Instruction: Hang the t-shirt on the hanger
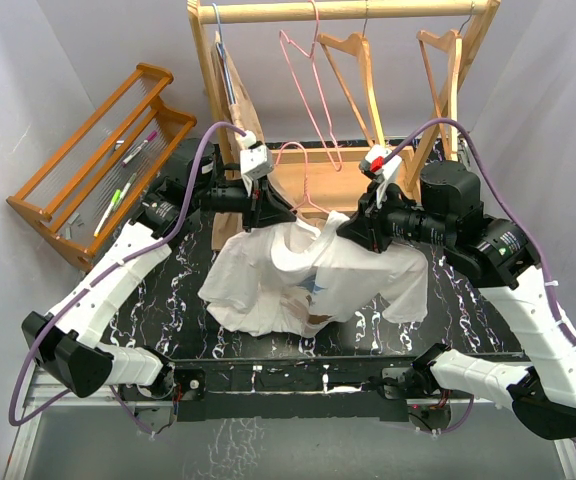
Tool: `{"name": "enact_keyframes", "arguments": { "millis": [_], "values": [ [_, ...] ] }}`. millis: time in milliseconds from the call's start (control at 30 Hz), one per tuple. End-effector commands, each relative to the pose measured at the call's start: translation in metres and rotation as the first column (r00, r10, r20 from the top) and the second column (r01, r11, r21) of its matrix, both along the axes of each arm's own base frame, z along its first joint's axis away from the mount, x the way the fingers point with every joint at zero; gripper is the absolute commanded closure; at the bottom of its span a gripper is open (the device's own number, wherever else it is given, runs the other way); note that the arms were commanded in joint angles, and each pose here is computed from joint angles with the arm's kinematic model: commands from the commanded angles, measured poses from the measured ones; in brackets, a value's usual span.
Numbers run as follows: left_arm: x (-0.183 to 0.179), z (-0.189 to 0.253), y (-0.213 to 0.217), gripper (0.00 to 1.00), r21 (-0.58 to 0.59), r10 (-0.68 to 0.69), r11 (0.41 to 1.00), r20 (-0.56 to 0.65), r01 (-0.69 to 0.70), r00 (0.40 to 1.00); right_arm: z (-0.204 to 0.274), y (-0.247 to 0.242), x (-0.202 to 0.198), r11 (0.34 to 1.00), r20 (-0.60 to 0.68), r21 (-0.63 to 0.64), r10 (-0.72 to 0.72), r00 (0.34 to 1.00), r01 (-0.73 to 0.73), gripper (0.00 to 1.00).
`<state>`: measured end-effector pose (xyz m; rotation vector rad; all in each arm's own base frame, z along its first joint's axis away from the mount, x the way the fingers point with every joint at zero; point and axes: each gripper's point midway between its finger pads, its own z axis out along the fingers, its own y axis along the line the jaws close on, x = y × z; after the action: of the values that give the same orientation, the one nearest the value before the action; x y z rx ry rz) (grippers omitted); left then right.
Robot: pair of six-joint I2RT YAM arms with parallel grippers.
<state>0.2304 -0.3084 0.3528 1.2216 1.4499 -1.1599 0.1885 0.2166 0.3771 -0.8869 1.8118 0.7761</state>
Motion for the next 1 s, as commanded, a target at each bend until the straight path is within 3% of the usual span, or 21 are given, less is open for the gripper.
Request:
{"name": "enact_keyframes", "arguments": {
  "millis": [0,167,433,767,867,967],
  "values": [
    [0.003,0.009,0.005,1.00,0.044,0.062,0.997,0.041,-0.063,0.997,0.049,0.010,0.003,0.993,0.161,0.114,0.023,0.987,-0.042,0.92],
    [0.026,0.008,0.022,1.00,0.156,0.174,0.969,0.134,-0.194,0.976,0.022,0.001,0.011,0.999,0.118,0.045,-0.032,0.992,0.027,0.92],
    [0.046,0.021,0.037,1.00,0.223,0.231,0.932,0.246,-0.287,0.941,-0.004,-0.008,0.017,0.996,0.083,-0.010,-0.088,0.993,0.089,0.92],
    [0.062,0.045,0.039,1.00,0.193,0.280,0.916,0.322,-0.352,0.905,-0.017,-0.018,0.022,0.989,0.086,-0.059,-0.133,0.987,0.138,0.90],
    [0.064,0.047,0.038,1.00,0.185,0.284,0.916,0.328,-0.356,0.901,-0.021,-0.022,0.023,0.985,0.087,-0.074,-0.152,0.984,0.159,0.84],
    [0.063,0.048,0.037,1.00,0.174,0.282,0.921,0.322,-0.350,0.904,-0.019,-0.024,0.022,0.984,0.097,-0.069,-0.159,0.982,0.166,0.72]
  ]
}}
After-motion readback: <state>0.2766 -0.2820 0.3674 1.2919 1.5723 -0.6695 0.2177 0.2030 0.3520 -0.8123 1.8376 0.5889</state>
